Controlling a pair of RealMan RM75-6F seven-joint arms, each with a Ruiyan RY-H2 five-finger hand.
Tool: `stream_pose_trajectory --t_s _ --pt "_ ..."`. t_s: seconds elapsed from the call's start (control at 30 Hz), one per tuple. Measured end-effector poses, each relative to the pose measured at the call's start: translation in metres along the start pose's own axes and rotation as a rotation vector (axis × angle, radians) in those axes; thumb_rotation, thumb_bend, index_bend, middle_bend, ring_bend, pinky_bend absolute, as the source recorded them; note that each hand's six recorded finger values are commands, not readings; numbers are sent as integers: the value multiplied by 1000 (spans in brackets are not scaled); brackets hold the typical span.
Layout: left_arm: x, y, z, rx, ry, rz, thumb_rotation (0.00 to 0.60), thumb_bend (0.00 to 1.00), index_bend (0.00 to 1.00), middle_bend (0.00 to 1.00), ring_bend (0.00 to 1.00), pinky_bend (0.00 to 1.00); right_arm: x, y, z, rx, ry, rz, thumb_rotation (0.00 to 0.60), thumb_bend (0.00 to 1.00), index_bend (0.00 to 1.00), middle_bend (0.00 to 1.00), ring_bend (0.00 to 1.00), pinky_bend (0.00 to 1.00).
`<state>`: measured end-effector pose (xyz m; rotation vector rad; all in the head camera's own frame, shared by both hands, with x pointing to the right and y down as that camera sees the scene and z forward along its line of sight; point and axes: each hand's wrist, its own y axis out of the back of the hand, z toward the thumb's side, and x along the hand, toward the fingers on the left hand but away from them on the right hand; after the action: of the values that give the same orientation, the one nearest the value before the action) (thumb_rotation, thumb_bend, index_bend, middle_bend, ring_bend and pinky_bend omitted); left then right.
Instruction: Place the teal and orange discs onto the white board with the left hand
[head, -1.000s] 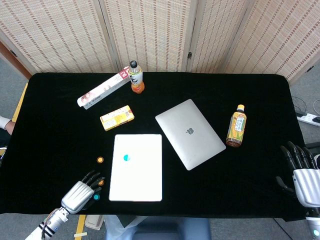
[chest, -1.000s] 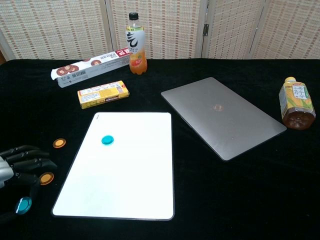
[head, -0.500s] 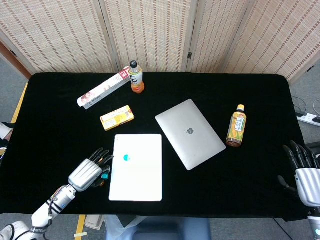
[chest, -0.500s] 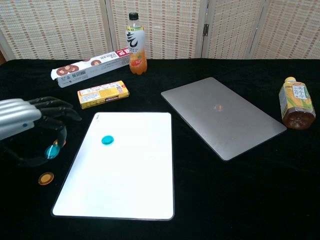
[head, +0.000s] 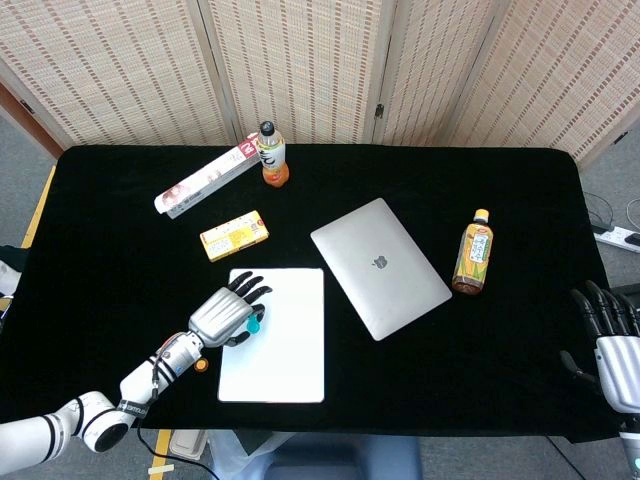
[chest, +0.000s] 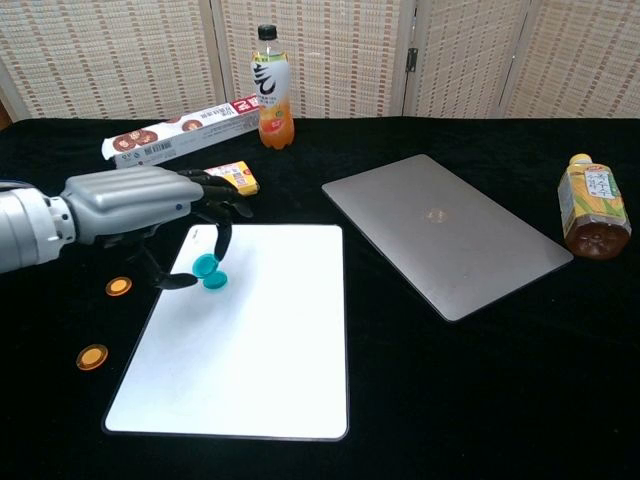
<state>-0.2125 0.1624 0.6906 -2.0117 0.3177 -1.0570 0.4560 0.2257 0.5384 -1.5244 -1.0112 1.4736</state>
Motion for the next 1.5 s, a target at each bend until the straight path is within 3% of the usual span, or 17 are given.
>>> stream_pose_trajectory --t_s 0.53,0.83,1.03,1.27,1.5 --pt "59 -10 13 -15 36 -77 600 384 484 178 43 0 -3 -2 1 5 0 11 600 322 0 0 0 0" --pt "70 -17 20 12 43 -108 600 383 457 176 37 0 -1 -2 -3 6 -15 11 600 322 0 0 0 0" --pt "70 -19 19 16 57 -117 600 384 367 158 21 0 0 -1 -4 5 -18 8 600 322 0 0 0 0" --pt "59 -5 10 -42 84 -57 600 383 367 154 18 0 0 1 -3 4 -15 2 600 322 0 0 0 0" --pt "18 10 -40 -82 186 28 600 384 413 154 17 0 -2 -2 0 -2 -3 5 600 322 0 0 0 0"
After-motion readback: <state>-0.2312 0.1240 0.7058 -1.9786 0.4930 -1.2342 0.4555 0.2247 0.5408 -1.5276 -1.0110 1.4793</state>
